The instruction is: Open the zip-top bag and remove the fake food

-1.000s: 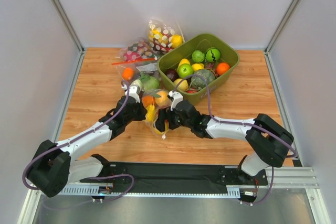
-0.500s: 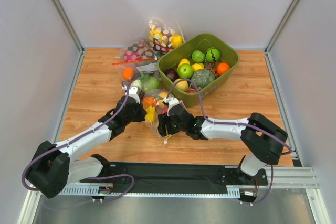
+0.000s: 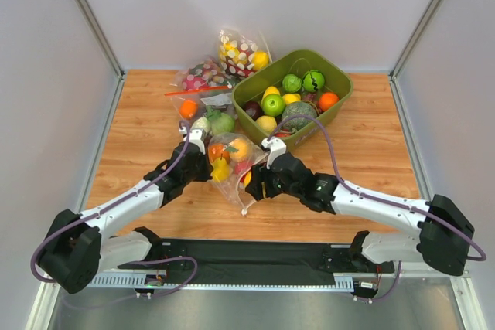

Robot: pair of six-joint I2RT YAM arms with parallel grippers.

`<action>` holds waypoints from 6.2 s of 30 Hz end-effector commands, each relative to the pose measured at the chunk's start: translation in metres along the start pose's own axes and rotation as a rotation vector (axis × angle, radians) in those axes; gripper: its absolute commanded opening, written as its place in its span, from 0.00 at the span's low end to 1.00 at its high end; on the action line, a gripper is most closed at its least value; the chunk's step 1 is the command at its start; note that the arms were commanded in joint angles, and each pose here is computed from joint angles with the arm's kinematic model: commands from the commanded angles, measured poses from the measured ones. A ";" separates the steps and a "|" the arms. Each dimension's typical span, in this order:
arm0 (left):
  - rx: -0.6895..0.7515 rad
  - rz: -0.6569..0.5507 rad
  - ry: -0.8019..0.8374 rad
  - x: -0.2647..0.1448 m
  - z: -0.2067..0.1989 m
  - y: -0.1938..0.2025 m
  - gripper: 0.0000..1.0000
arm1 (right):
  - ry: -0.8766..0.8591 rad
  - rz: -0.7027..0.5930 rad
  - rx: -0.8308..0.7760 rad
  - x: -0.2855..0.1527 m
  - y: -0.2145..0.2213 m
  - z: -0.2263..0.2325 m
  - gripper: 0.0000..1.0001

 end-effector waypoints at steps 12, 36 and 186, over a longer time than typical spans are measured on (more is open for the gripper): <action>0.044 -0.012 0.033 -0.011 -0.003 -0.009 0.00 | 0.168 -0.284 -0.050 -0.074 -0.079 -0.052 0.32; 0.038 0.028 0.105 -0.018 -0.010 -0.003 0.00 | 0.145 -0.372 0.070 0.035 -0.304 -0.147 0.35; 0.018 0.007 0.149 -0.024 -0.004 -0.013 0.00 | 0.385 -0.524 0.044 -0.071 -0.285 -0.180 0.31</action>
Point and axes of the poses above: each gripper's point midway between its finger pads, its own x axis out along the fingers, its own z axis along the line the jaws close on, y = z × x, the point moved 6 cm from there along -x, back along the fingers, and after that the axes turned 10 degrees about x, right-handed, at the moved point
